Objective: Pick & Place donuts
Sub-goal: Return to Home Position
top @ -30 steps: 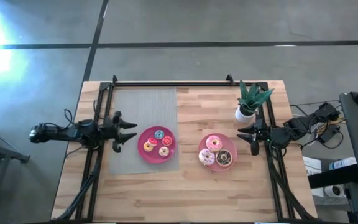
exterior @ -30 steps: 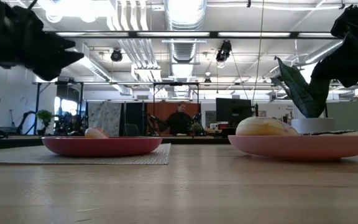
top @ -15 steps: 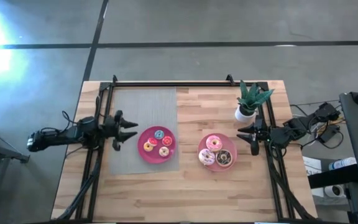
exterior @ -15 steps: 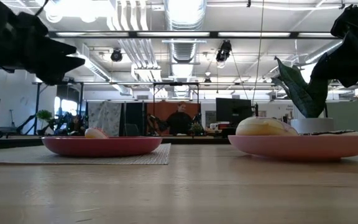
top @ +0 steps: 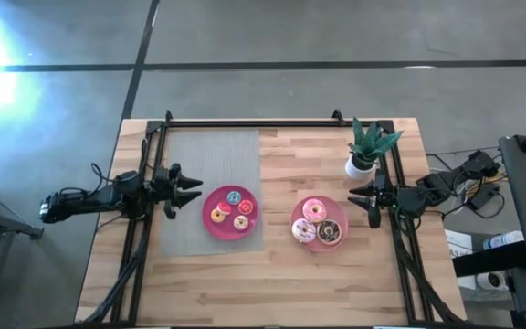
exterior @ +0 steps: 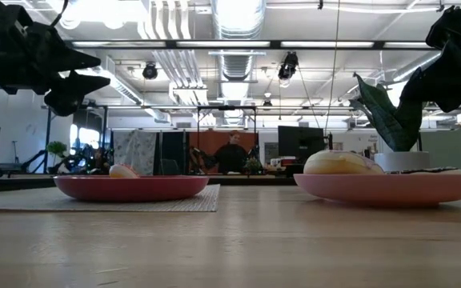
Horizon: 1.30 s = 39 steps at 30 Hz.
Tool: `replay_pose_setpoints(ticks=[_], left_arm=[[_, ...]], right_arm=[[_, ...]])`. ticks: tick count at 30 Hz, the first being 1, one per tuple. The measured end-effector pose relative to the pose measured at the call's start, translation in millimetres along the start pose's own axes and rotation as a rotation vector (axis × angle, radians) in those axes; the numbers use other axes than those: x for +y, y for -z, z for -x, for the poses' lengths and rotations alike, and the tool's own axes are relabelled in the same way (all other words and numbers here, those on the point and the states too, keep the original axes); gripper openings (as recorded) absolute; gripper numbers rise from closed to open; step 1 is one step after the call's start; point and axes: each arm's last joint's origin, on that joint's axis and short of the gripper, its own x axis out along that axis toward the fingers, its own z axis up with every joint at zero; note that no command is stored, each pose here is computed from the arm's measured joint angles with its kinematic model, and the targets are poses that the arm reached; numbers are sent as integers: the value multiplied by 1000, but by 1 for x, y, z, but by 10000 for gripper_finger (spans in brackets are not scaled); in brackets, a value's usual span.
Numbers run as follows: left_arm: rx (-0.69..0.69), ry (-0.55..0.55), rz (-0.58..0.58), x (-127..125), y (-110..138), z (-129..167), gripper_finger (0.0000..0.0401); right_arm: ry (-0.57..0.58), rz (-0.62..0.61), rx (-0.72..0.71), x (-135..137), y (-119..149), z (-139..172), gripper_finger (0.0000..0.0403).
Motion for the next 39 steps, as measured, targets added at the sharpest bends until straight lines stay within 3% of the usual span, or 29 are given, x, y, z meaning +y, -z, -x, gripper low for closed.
replay_pose_setpoints(ticks=[15, 20, 23, 27, 29, 35, 39], left_arm=[[0, -1, 1, 0, 0, 0, 171], [0, -1, 1, 0, 0, 0, 171], [0, -1, 1, 0, 0, 0, 171], [0, -1, 1, 0, 0, 0, 171], [0, -1, 1, 0, 0, 0, 171], [0, -1, 1, 0, 0, 0, 171], [0, -1, 1, 0, 0, 0, 171]], right_arm=[[-4, 2, 0, 0, 0, 0, 128], [-47, -15, -88, 1, -7, 1, 123], [-170, 99, -175, 4, -13, -3, 124], [-430, 262, -309, 3, -16, -8, 129], [-481, 292, -309, -1, -9, -13, 131], [-412, 204, -359, -15, 10, -31, 129], [-380, 297, -380, -16, 10, -31, 124]])
